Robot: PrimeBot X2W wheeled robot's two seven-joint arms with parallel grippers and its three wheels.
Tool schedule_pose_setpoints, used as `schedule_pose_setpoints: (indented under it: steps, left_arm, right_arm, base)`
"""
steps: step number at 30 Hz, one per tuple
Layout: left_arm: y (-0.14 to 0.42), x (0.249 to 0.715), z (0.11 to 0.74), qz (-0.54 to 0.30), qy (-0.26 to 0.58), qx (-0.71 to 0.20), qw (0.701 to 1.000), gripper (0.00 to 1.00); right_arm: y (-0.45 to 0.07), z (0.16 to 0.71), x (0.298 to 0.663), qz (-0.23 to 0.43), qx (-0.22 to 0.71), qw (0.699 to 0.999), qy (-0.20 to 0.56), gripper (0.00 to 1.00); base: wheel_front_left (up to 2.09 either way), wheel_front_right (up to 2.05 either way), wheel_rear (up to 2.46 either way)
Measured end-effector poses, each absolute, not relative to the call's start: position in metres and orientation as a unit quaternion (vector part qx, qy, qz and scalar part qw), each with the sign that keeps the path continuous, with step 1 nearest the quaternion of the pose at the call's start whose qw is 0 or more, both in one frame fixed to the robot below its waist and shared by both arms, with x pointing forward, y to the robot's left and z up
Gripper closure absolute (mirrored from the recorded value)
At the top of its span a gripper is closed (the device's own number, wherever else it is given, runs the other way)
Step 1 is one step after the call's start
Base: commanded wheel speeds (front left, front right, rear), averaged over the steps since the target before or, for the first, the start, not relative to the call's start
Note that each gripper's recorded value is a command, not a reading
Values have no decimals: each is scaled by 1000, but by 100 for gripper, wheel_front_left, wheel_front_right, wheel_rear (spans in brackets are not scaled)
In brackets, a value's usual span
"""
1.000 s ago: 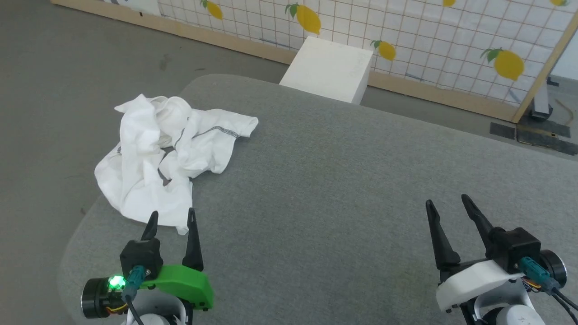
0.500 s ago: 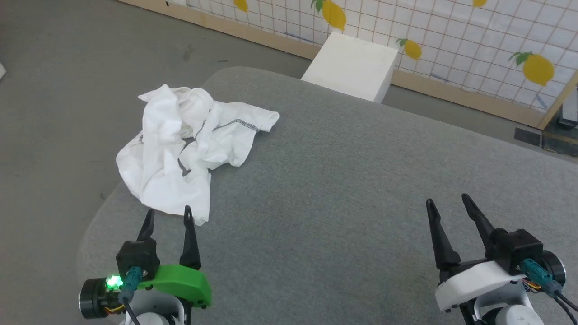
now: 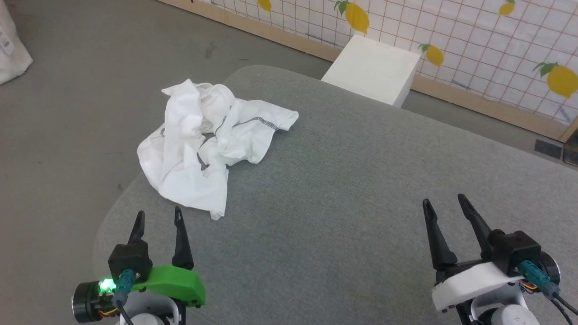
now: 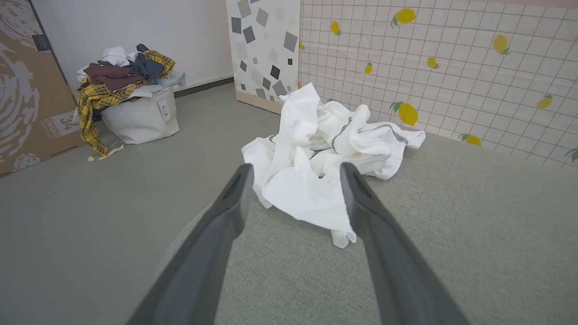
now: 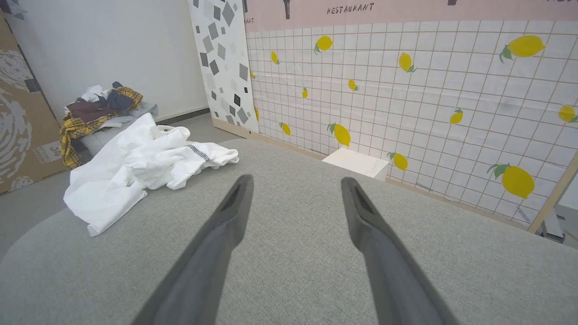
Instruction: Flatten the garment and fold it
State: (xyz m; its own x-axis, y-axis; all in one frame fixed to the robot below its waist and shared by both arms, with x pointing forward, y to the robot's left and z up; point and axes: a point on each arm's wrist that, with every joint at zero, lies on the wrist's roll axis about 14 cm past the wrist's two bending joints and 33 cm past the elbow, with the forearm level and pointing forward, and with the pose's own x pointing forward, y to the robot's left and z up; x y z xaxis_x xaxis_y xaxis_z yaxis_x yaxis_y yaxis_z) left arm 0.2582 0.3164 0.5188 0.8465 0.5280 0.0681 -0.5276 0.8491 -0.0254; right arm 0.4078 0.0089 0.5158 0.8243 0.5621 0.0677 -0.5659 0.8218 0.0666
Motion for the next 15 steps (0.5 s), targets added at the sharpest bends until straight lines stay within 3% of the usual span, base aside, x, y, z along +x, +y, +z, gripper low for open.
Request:
schedule_pose_setpoints:
  steps: [15]
  left_arm:
    - [332, 233, 515, 318, -42, -10, 947, 0]
  right_arm:
    - [37, 518, 407, 330, 56, 942, -31, 0]
  base:
    - [0, 0, 0]
